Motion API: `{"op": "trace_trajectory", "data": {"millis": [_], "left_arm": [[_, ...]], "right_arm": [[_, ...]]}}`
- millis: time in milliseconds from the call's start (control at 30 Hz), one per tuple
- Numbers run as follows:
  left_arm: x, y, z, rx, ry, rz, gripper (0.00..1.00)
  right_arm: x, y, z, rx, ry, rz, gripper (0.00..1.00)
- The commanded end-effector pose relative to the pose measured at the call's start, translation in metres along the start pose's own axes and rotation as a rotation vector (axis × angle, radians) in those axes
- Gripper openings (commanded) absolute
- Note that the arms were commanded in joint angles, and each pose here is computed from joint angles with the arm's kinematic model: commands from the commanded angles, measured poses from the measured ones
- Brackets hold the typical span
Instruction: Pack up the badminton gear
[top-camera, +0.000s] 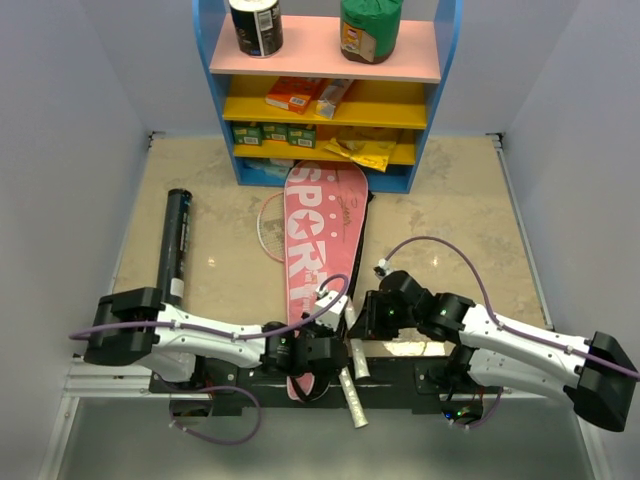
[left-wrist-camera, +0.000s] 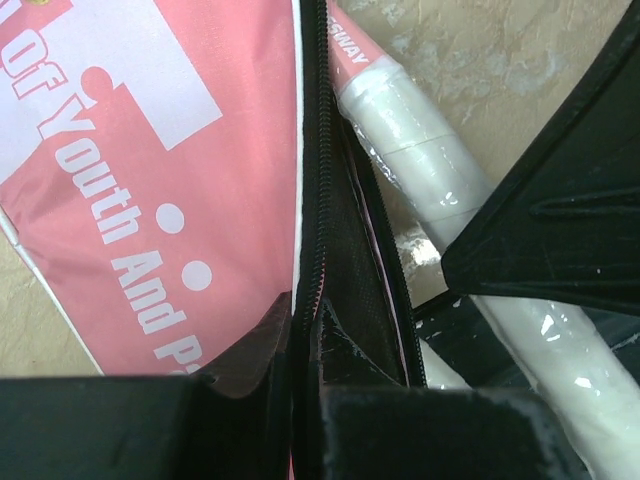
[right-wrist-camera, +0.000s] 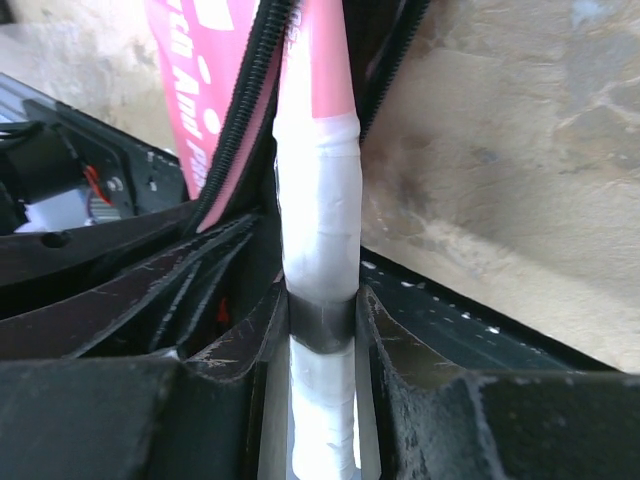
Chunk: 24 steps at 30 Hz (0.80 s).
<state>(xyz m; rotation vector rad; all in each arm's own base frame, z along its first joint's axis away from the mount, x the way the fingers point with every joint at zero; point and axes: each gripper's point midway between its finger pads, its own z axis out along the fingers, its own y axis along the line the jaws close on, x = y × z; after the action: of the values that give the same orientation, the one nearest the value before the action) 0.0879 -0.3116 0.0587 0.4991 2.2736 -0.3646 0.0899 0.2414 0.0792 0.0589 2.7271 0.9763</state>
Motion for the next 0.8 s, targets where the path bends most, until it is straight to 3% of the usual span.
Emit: {"op": "trace_trajectory", "data": {"millis": [0,300,767], "left_arm": [[0.004,-0.023,0.001,0.023,-0.016,-0.119,0.00],[0.000,-0.031,-0.011,-0.156,-0.109,-0.219,0.00],[-0.007,-0.060,-0.046,-0.162,-0.233,-0.298,0.00]], "right_arm": [[-0.033,0.058,-0.007,-0.202,-0.121,0.083,0.00],[-0.036,0.064,0.006,-0.211,-0.148,0.148,0.00],[-0.034,0.077,0.033,-0.259,-0.171,0.230,0.00]]}}
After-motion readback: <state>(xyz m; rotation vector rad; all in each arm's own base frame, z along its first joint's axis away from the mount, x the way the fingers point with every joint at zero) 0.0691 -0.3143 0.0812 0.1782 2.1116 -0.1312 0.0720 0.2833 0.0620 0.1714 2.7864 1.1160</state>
